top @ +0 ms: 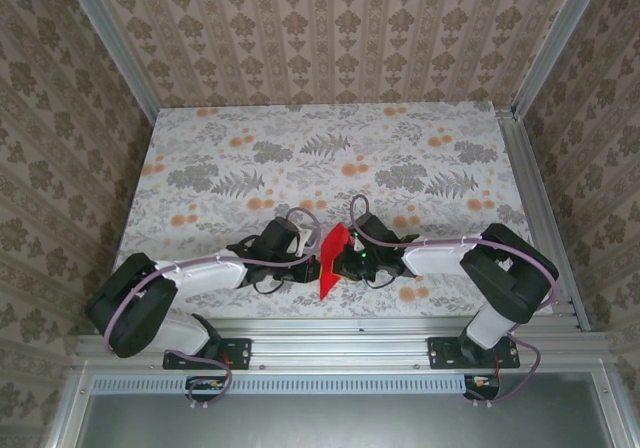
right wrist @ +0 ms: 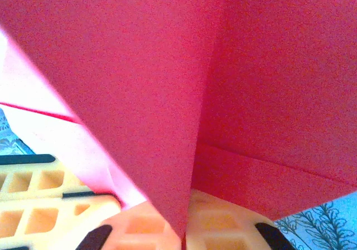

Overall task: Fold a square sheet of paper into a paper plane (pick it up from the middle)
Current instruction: Move a paper plane to the center of the table.

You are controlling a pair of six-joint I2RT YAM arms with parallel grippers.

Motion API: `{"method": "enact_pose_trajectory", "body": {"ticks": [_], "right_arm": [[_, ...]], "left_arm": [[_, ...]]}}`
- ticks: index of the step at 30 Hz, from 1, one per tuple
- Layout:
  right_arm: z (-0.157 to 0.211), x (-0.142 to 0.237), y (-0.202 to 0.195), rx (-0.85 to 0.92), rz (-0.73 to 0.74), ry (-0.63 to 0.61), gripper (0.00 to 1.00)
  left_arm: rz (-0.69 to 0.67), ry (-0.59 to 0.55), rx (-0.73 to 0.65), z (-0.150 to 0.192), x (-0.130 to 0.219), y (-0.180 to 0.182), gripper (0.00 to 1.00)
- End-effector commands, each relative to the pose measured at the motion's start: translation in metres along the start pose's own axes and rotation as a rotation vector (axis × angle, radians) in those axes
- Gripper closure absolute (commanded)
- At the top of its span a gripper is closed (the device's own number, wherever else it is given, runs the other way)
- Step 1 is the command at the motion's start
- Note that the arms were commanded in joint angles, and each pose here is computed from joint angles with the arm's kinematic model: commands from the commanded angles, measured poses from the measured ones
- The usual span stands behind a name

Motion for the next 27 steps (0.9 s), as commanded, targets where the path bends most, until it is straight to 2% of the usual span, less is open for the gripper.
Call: {"method": "enact_pose_trajectory", "body": {"ticks": [1, 4, 10, 19, 24, 27], "right_arm": [[-0.003, 0.002, 0.001, 0.017, 0.043, -0.030, 0.96], [-0.005, 0.008, 0.004, 0.053, 0.082, -0.045, 0.98], [-0.018, 0.029, 0.003, 0.166, 0.241, -0.054, 1.00], [-0.052, 0.044, 0.010, 0.290, 0.446, 0.066, 0.97], [-0.072, 0.034, 0.017, 0.327, 0.516, 0.108, 0.91], [-0.079, 0.029, 0.018, 0.337, 0.544, 0.107, 0.88]], "left_arm": [[0.016, -0.010, 0.022, 0.001, 0.001, 0.001, 0.93], [0.012, -0.008, 0.027, 0.003, 0.002, 0.003, 0.87], [0.012, -0.037, 0.024, -0.005, 0.012, 0.002, 0.69], [-0.014, -0.077, 0.041, -0.008, 0.038, 0.012, 0.59], [-0.026, -0.110, 0.046, -0.013, 0.055, 0.016, 0.49], [-0.031, -0.129, 0.053, -0.014, 0.064, 0.020, 0.48]]}}
Point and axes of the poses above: each hand's point on the last joint's axis, 136 mm out from that joint toward the fingers, its own x axis back along the fingers, its own y axis along the line the jaws close on, z = x × y, the point moved 5 cm from there along x, back along the fingers, and after that the axes turned 11 degrees about -x, right-handed, at the moved point
